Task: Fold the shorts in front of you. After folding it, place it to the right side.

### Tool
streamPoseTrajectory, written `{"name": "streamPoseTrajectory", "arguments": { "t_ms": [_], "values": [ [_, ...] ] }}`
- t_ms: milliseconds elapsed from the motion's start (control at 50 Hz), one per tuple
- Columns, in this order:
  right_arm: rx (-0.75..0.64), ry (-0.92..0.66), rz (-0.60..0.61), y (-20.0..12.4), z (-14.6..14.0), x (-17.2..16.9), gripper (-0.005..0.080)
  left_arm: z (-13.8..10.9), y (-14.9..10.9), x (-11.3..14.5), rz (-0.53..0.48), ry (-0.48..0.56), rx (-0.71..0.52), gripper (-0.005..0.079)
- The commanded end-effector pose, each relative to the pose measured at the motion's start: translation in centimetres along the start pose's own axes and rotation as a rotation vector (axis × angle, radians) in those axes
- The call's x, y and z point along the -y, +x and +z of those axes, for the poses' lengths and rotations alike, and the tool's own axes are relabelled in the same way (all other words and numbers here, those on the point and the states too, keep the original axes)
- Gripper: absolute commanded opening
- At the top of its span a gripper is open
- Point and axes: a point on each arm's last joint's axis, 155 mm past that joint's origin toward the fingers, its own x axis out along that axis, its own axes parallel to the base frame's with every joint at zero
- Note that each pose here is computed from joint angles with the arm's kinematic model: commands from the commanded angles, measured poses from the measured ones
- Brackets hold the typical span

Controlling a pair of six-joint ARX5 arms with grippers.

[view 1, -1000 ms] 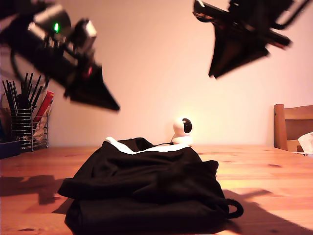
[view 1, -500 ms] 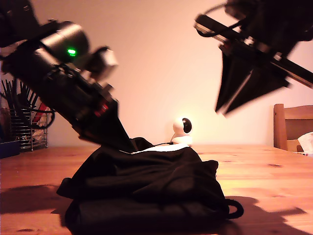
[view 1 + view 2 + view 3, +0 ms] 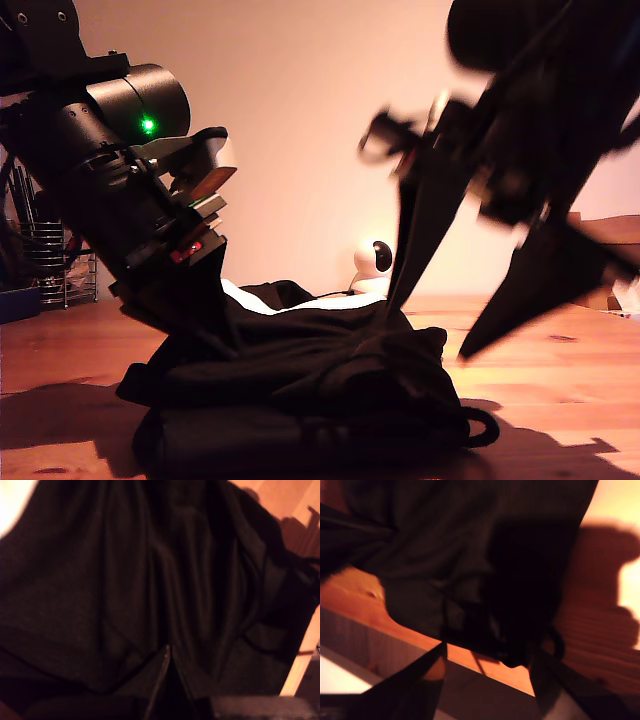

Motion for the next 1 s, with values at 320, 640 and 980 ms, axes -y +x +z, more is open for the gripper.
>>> {"name": "streamPoseTrajectory", "arguments": {
  "t_ms": [320,640,980],
  "values": [
    [0.005,0.016,-0.056,0.6,0.2,1.8,0.0464,-0.3,-0.1,0.8,-0.01,0.007,-0.001,-0.0021],
    [-0.09,0.061,-0.039,3.0,-1.1,2.3,0.0464,-0.3,0.3,2.0,-0.028,0.015,-0.011,-0.0021],
    [-0.124,0.11,-0.009,5.3,-1.1,2.4,0.0459,-0.6,0.3,2.1,-0.03,0.004,-0.02,-0.0021]
  ]
}}
